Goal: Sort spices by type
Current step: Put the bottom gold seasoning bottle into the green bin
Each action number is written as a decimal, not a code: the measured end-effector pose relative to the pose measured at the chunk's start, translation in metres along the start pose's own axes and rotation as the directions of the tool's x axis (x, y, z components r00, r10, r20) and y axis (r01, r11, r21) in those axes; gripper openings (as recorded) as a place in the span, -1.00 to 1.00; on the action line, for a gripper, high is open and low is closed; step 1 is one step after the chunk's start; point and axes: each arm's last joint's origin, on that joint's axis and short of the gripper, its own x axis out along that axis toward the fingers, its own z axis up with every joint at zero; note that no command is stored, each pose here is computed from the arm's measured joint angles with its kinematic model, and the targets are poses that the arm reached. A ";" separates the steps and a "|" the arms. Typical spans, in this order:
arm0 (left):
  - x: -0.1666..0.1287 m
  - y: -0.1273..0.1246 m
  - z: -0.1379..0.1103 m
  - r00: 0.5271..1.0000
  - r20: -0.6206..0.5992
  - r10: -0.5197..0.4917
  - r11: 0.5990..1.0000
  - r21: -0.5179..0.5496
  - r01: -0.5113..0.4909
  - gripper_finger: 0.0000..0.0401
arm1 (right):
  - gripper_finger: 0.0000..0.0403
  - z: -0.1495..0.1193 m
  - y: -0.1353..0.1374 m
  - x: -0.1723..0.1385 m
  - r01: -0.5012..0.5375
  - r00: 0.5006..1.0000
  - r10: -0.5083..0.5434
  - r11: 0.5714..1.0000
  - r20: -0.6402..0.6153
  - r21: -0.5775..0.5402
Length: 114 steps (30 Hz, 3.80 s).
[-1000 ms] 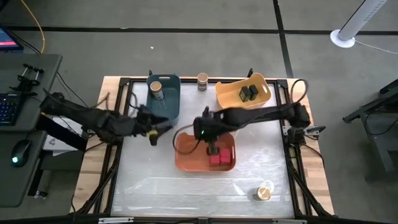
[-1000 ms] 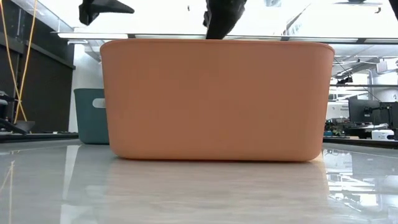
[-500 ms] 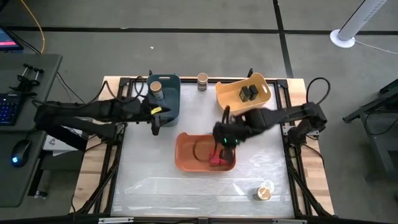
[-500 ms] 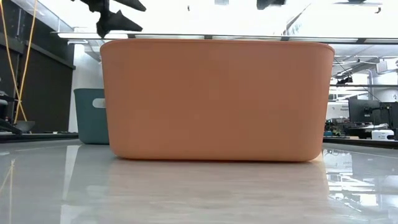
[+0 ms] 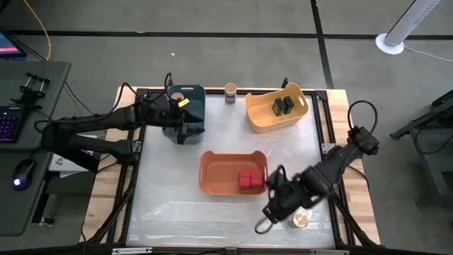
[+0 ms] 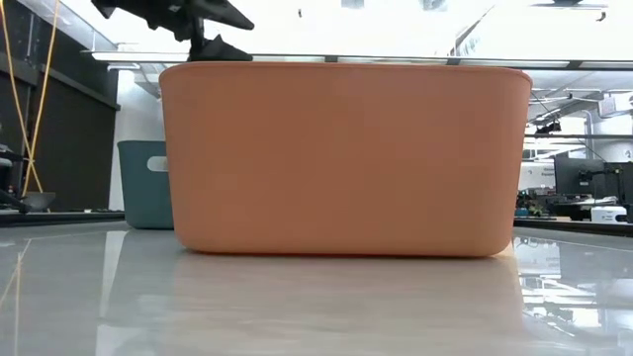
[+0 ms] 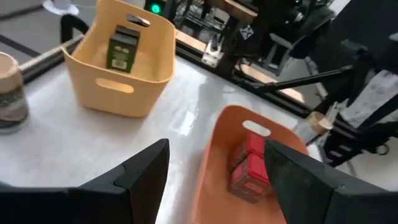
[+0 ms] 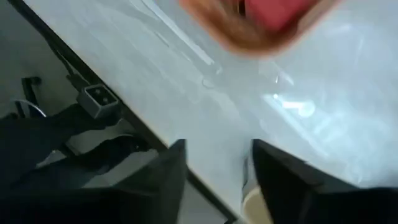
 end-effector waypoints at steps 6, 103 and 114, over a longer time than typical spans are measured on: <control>0.006 -0.001 -0.001 0.998 -0.018 -0.059 0.996 -0.071 0.057 0.22 | 0.46 -0.034 0.005 0.012 0.089 0.992 -0.079 0.992 -0.100 0.093; -0.102 -0.011 0.006 0.878 -0.100 0.469 0.879 0.155 -0.452 0.22 | 0.35 0.374 -0.103 0.042 -0.155 0.852 0.214 0.975 0.478 -0.162; -0.039 0.025 -0.015 0.791 -0.057 0.609 0.770 0.279 -0.573 0.22 | 0.35 0.384 -0.104 0.051 -0.074 0.832 0.231 0.947 0.505 -0.311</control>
